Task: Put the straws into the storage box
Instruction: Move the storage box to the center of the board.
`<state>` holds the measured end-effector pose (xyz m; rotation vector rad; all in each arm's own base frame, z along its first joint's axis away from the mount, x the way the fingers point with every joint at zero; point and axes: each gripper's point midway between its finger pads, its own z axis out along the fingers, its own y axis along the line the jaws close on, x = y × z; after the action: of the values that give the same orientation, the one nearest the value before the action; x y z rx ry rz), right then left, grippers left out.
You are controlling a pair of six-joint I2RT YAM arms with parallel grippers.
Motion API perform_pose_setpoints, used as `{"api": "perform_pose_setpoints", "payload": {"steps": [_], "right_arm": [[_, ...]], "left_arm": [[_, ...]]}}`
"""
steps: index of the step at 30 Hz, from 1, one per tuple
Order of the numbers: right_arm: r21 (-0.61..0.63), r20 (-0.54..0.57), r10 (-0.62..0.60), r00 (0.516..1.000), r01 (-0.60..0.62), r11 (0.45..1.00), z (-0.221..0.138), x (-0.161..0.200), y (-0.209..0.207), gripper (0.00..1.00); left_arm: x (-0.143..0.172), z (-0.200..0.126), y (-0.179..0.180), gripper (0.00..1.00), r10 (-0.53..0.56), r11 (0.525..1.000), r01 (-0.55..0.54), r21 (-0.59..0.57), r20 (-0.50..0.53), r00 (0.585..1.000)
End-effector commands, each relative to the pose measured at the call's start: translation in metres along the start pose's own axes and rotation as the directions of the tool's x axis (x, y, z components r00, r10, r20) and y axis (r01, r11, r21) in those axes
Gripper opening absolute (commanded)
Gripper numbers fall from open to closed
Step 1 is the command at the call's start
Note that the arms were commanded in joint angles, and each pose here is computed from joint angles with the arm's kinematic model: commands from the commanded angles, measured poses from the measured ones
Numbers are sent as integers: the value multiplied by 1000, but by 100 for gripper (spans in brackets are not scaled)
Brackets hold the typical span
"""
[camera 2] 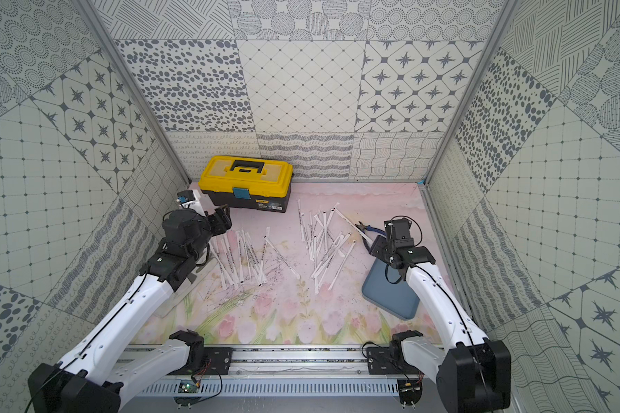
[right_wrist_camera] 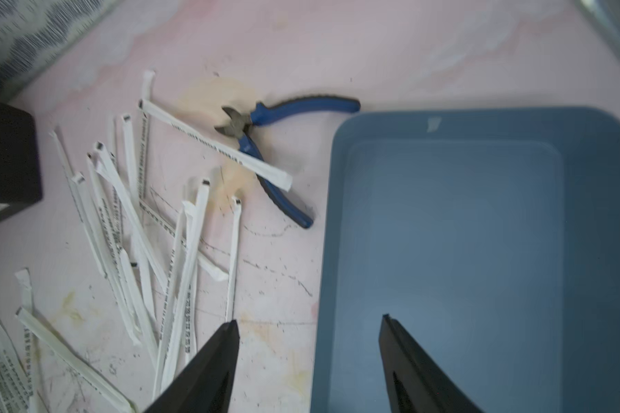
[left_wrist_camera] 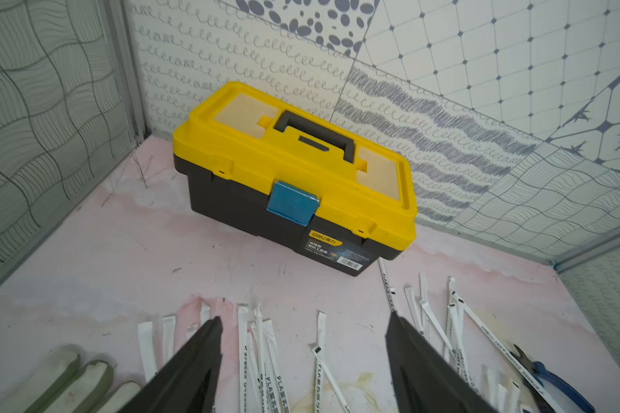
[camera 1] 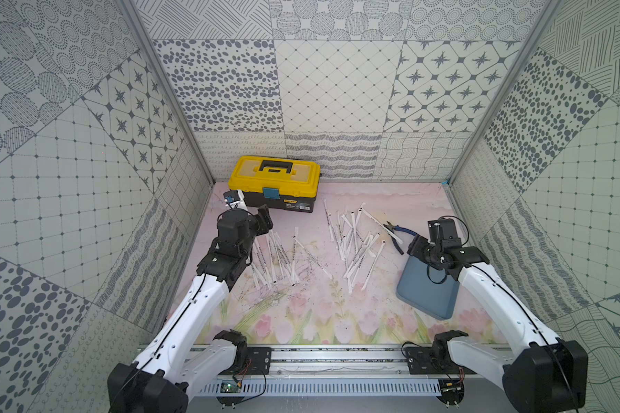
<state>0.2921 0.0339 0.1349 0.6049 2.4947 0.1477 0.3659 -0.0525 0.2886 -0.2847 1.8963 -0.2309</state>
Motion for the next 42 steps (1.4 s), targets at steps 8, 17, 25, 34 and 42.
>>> {"api": "perform_pose_setpoints", "payload": {"steps": [8, 17, 25, 34, 42], "right_arm": [[126, -163, -15, 987, 36, 991, 59, 49, -1, 53], [115, -281, -27, 959, 61, 991, 70, 93, -7, 18], [28, -433, -132, 892, 159, 987, 30, 173, 17, 1], [-85, -495, -394, 775, 408, 909, 32, 224, 63, 1], [-143, -468, -469, 749, 459, 877, 39, 219, 96, 11]], "left_arm": [[170, -7, -124, 68, 209, 962, -86, 259, -496, 843], [194, 0, -156, 34, 271, 930, -71, 360, -543, 795], [190, 0, -162, 31, 282, 917, -68, 393, -517, 808], [192, 0, -159, 31, 290, 916, -76, 395, -517, 805], [184, 1, -144, 31, 278, 929, -91, 359, -513, 812]]}}
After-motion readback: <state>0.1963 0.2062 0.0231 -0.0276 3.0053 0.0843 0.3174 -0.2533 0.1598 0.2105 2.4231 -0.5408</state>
